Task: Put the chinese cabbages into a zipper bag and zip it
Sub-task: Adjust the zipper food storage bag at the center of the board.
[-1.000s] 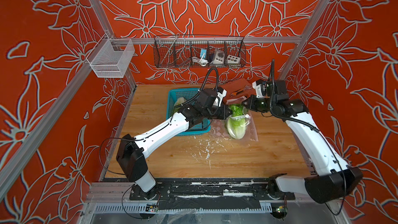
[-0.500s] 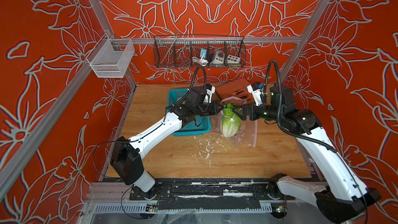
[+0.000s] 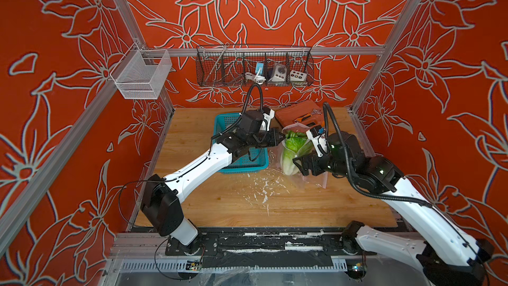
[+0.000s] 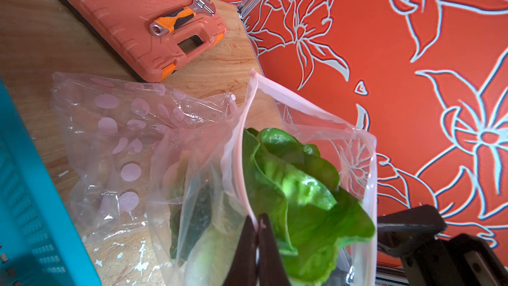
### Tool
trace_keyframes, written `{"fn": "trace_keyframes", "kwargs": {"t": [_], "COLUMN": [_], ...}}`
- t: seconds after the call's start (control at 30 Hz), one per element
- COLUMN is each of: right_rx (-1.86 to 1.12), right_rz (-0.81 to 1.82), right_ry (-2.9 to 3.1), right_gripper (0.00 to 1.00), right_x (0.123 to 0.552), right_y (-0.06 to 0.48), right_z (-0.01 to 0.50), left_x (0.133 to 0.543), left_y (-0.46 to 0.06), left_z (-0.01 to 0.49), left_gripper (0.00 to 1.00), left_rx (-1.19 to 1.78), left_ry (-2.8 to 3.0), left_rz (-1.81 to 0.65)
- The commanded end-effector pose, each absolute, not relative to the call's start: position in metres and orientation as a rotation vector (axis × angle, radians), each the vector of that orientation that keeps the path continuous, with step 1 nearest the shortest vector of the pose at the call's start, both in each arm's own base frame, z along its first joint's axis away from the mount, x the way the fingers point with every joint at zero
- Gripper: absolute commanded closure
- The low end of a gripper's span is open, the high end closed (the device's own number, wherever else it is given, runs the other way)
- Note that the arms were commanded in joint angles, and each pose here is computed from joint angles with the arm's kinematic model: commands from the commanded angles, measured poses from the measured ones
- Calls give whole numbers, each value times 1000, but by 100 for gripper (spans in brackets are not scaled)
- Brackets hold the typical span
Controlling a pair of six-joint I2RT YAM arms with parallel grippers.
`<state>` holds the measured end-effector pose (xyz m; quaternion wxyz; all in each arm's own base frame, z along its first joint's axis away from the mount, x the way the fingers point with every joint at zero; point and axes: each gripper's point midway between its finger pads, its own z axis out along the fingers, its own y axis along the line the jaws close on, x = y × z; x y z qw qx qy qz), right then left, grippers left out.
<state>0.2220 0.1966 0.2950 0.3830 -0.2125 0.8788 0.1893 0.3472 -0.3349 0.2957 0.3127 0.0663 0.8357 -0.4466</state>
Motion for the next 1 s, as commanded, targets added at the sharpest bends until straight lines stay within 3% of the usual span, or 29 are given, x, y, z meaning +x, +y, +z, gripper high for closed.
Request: {"fn": "trace_keyframes", "kwargs": {"t": [0.0, 0.27, 0.37, 0.5, 0.77, 0.97], "right_rx": [-539, -501, -545, -588, -810, -976], "right_rz": [408, 191, 153, 144, 37, 259], "right_ry": [2230, 2231, 2204, 2144, 2055, 2005], "right_gripper": [6, 22, 45, 99, 100, 100], "right_x": [231, 253, 258, 261, 266, 233], "right_y": [203, 207, 210, 211, 210, 226], "right_z": [300, 285, 289, 305, 352, 372], "left_x": [348, 342, 336, 328, 307, 281], "left_y": [-340, -341, -339, -329, -312, -301], "left_z": [327, 337, 346, 355, 387, 409], "left_gripper": [100, 100, 100, 100, 100, 100], "left_rx": [195, 196, 198, 188, 209, 265], "left_ry": [2115, 2094, 2076, 2059, 1963, 1895], "left_rz": [-1231, -1278, -1297, -1285, -1300, -1352]}}
